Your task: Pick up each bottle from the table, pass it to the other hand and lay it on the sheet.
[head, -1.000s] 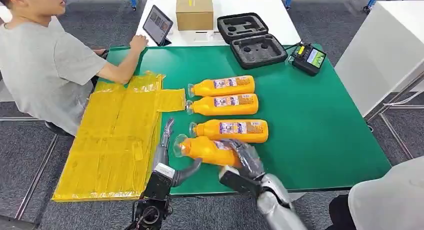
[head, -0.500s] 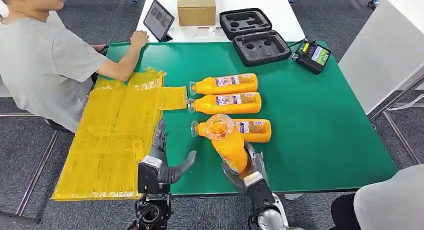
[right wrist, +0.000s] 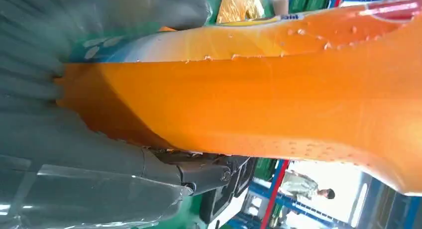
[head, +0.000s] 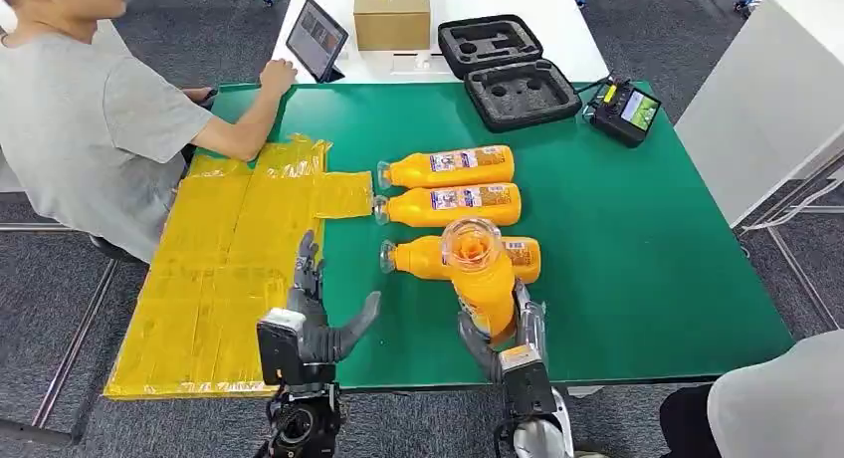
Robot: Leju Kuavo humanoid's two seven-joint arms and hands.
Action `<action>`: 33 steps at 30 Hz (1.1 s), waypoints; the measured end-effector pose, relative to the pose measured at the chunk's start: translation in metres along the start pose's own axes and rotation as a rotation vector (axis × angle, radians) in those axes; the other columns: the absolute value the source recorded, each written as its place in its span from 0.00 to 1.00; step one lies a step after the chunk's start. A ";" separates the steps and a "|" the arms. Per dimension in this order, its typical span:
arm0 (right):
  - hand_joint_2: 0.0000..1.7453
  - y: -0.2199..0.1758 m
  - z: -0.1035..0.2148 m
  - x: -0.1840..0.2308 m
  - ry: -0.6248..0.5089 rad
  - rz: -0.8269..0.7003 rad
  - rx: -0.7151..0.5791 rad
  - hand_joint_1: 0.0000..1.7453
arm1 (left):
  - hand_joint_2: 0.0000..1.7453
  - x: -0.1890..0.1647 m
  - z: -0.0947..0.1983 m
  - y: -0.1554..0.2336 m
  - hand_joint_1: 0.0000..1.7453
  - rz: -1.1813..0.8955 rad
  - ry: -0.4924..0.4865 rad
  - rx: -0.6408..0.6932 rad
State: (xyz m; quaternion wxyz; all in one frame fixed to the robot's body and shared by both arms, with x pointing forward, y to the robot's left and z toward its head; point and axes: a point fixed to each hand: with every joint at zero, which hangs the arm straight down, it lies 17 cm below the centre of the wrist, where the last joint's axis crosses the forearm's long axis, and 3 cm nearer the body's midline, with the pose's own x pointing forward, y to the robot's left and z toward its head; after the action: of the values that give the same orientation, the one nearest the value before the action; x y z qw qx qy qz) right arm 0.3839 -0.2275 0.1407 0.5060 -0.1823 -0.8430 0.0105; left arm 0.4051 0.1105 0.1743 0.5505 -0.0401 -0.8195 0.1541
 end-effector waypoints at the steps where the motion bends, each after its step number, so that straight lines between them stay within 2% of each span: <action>1: 1.00 0.000 -0.001 0.000 -0.001 0.004 -0.004 1.00 | 1.00 -0.008 0.003 -0.007 0.00 0.065 0.057 -0.029; 2: 1.00 -0.001 -0.002 0.000 -0.001 0.003 -0.012 1.00 | 1.00 -0.015 0.007 -0.016 0.00 0.122 0.105 -0.071; 4: 1.00 0.000 -0.007 -0.001 -0.001 0.002 -0.020 1.00 | 1.00 -0.019 0.018 -0.033 0.00 0.172 0.130 -0.154; 12: 1.00 0.026 -0.032 -0.020 0.011 0.013 0.043 1.00 | 1.00 -0.015 0.030 -0.055 0.00 0.106 0.081 -0.263; 19: 1.00 0.058 -0.033 -0.030 0.039 0.005 0.115 1.00 | 1.00 -0.014 0.026 -0.072 0.00 0.054 0.041 -0.326; 27: 1.00 0.082 -0.028 -0.038 0.076 0.026 0.175 1.00 | 1.00 -0.010 0.021 -0.075 0.00 -0.009 -0.010 -0.310; 33: 1.00 0.115 -0.014 -0.032 0.056 0.073 0.249 1.00 | 1.00 -0.005 0.009 -0.064 0.00 -0.125 -0.072 -0.215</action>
State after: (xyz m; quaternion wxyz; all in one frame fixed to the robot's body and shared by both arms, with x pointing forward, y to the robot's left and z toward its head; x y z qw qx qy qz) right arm 0.4435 -0.1332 0.0968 0.5475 -0.1490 -0.8133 0.1284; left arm 0.4053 0.0470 0.1855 0.5219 -0.0420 -0.8514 0.0321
